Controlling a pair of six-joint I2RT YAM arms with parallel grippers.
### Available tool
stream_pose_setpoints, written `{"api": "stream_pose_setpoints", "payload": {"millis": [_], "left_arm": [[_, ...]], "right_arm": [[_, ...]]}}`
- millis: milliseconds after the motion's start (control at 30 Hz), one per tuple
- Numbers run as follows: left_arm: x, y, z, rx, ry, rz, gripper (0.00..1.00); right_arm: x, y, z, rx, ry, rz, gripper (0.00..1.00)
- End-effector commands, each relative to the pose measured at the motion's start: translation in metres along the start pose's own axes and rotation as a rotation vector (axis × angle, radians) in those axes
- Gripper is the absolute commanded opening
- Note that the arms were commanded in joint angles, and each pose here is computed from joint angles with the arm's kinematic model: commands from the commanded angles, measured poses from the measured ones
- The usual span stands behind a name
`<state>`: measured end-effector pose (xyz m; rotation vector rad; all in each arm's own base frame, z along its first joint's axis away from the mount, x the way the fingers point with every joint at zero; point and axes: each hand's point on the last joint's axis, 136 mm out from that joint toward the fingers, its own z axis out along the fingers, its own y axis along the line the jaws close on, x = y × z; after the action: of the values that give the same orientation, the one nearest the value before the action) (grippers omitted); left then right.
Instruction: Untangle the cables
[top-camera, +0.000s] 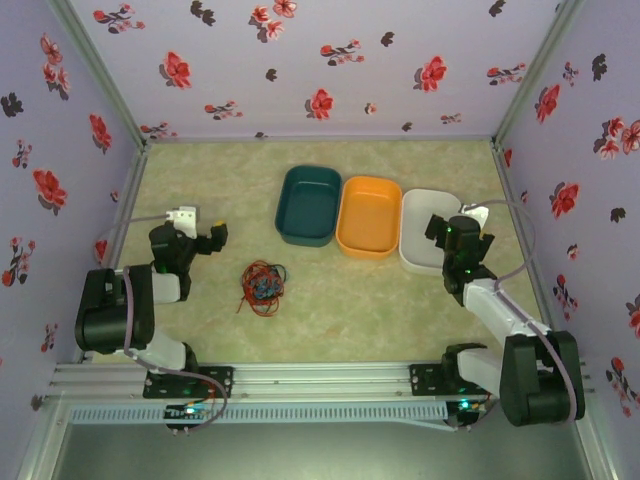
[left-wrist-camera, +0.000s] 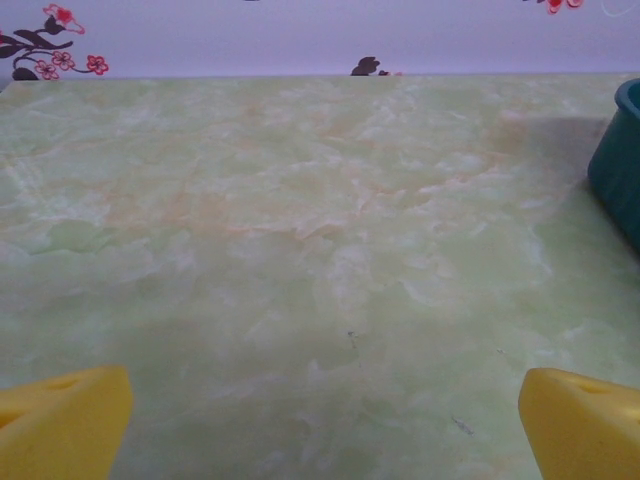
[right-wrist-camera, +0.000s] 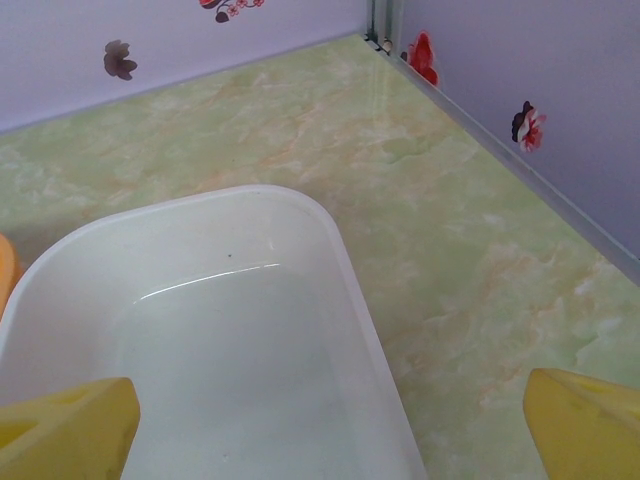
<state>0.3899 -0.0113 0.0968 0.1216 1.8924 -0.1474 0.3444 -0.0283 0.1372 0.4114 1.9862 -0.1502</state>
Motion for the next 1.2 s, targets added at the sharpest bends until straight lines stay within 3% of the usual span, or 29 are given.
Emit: {"api": "stream_pose_setpoints", "payload": {"millis": [0,233,500,733,900,1000,1167], "left_arm": [[-0.012,0.010,-0.010,-0.064,-0.045,-0.007,1.00],[-0.038,0.016,-0.032,-0.124,-0.080,-0.020,1.00],[-0.076,0.012,-0.067,-0.129,-0.159,-0.254,1.00],[-0.075,-0.023,-0.086,-0.078,-0.052,-0.339,1.00],[-0.061,-0.071,-0.092,0.028,0.026,-0.355,1.00],[-0.047,-0.101,-0.090,0.096,0.087,-0.380,1.00],[-0.001,-0.128,-0.084,0.115,0.289,-0.425,1.00]], "right_arm": [[-0.005,-0.003,-0.005,0.009,-0.005,-0.018,0.99],[-0.011,0.000,-0.014,-0.014,-0.003,-0.014,0.99],[-0.029,0.017,-0.035,-0.050,0.004,-0.014,0.99],[-0.037,0.061,-0.067,-0.120,0.040,-0.058,0.99],[-0.028,0.108,-0.091,-0.189,0.122,-0.135,0.99],[-0.019,0.141,-0.106,-0.265,0.187,-0.157,0.96],[0.010,0.195,-0.129,-0.386,0.306,-0.193,0.87]]}}
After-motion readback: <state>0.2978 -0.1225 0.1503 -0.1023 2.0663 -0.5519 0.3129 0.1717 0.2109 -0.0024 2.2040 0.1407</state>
